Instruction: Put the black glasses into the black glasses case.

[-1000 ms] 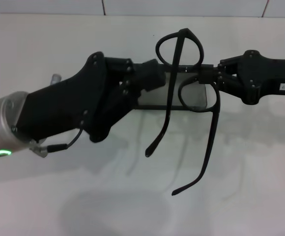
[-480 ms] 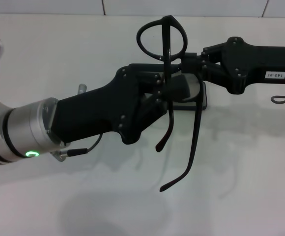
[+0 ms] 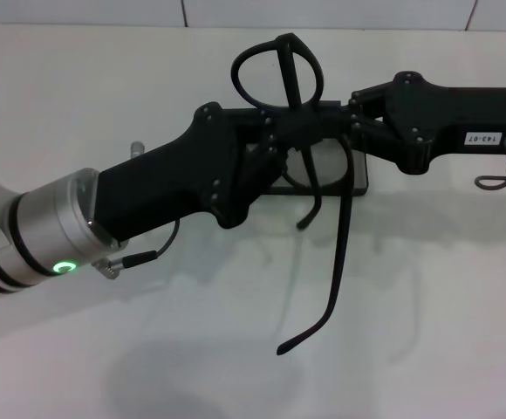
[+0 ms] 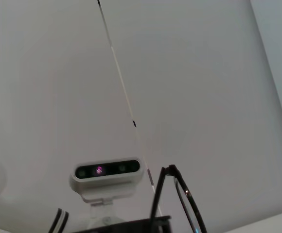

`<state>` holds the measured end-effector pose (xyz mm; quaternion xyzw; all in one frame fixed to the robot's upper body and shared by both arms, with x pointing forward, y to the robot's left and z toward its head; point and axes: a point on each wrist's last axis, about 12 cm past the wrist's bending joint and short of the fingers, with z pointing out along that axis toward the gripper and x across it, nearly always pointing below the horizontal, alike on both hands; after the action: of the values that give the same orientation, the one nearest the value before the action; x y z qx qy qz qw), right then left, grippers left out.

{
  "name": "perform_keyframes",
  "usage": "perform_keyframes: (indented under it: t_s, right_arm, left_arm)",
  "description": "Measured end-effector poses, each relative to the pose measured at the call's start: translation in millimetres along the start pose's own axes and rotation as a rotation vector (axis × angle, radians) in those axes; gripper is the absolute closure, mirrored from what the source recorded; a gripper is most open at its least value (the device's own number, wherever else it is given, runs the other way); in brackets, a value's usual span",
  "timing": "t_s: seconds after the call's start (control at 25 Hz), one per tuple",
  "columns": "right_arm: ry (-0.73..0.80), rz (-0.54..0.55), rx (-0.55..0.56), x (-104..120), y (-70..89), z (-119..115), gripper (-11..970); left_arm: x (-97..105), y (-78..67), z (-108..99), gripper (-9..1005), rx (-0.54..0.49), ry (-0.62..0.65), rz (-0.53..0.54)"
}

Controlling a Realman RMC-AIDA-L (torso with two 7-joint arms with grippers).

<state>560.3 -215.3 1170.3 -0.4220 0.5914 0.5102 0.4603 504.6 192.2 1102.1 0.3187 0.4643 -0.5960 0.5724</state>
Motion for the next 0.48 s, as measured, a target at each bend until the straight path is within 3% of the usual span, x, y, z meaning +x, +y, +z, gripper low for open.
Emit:
perform_keyframes:
  t_s: [0.48]
  right_arm:
    - [-0.030, 0.003, -0.037, -0.4, 1.0, 4.7, 911]
  left_arm:
    - [0.7, 4.8, 2.9, 978, -0.023, 0.015, 0.017]
